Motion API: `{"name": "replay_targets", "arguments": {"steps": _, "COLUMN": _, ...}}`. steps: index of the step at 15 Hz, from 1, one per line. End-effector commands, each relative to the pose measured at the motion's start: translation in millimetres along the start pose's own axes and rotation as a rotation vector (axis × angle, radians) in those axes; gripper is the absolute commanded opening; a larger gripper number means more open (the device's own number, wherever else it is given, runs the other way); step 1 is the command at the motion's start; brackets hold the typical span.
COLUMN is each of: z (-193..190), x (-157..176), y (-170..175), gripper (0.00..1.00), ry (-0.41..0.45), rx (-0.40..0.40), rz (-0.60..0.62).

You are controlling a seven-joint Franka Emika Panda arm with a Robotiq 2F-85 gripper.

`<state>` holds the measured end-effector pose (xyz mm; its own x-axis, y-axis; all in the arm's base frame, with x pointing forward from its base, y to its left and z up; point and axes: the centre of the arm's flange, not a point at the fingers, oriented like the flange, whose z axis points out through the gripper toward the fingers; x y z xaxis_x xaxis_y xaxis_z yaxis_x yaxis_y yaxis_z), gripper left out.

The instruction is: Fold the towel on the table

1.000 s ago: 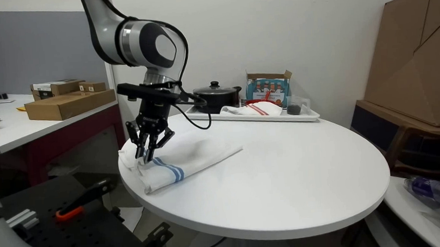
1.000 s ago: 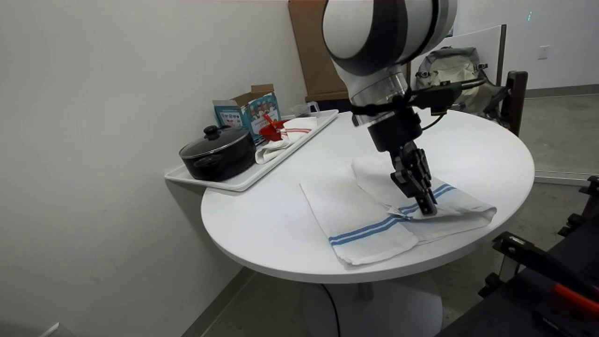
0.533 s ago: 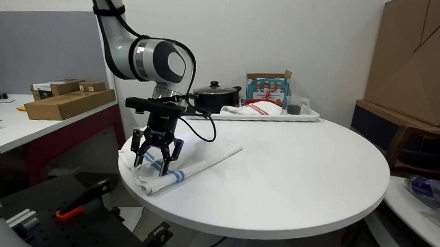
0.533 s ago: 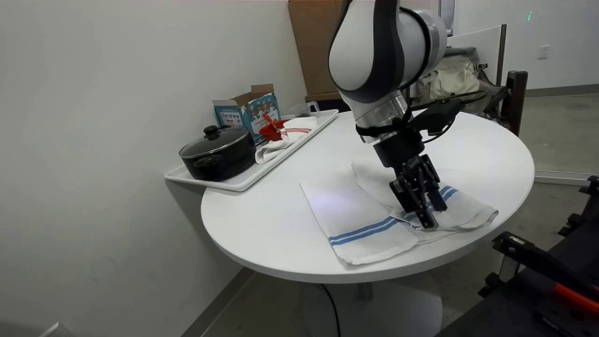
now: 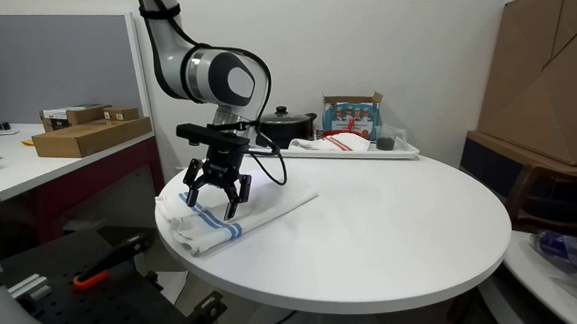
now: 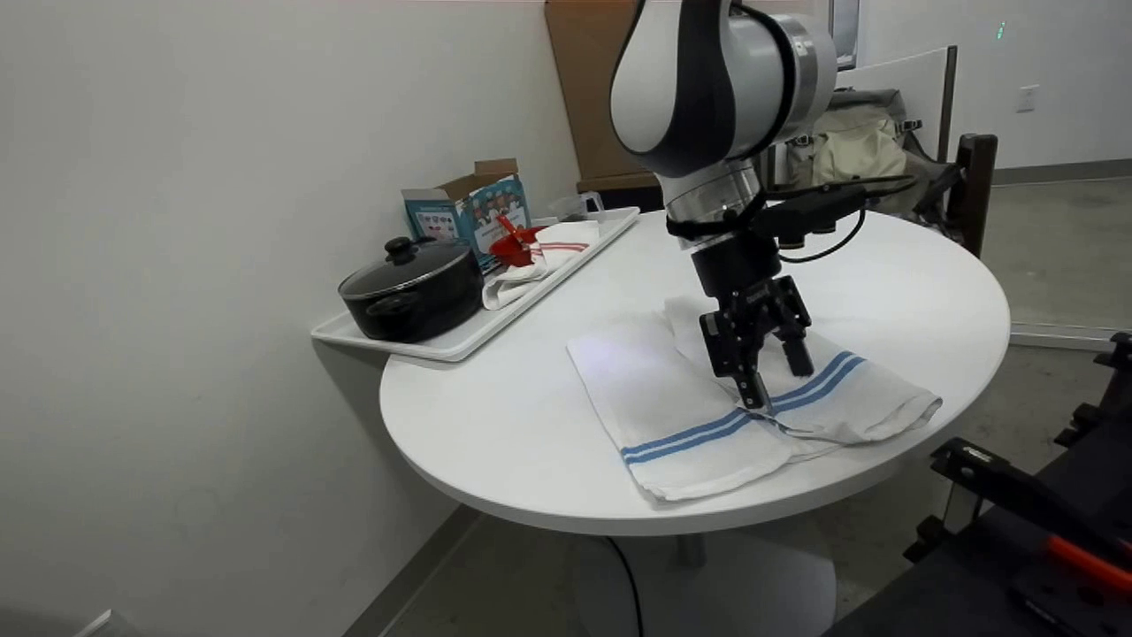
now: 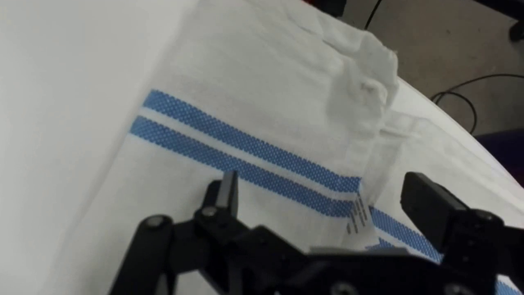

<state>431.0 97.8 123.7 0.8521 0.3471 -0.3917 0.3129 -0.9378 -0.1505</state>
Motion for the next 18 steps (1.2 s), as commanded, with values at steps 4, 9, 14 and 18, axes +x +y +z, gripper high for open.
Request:
{"name": "replay_targets", "arguments": {"steps": 4, "z": -28.4, "x": 13.0, "y": -18.0, "gripper": 1.0, "ry": 0.095, "rx": 0.047, "rz": 0.048}}
{"name": "replay_targets", "arguments": {"steps": 9, "z": -56.7, "x": 22.9, "y": -56.0, "gripper": 1.0, "ry": 0.113, "rx": 0.023, "rz": -0.014}}
{"name": "replay_targets", "arguments": {"steps": 14, "z": -63.0, "x": 26.6, "y": -109.4, "gripper": 1.0, "ry": 0.096, "rx": 0.013, "rz": -0.086}}
{"name": "replay_targets", "arguments": {"steps": 18, "z": -31.7, "x": 27.4, "y": -136.9, "gripper": 1.0, "ry": 0.131, "rx": -0.036, "rz": -0.036}}
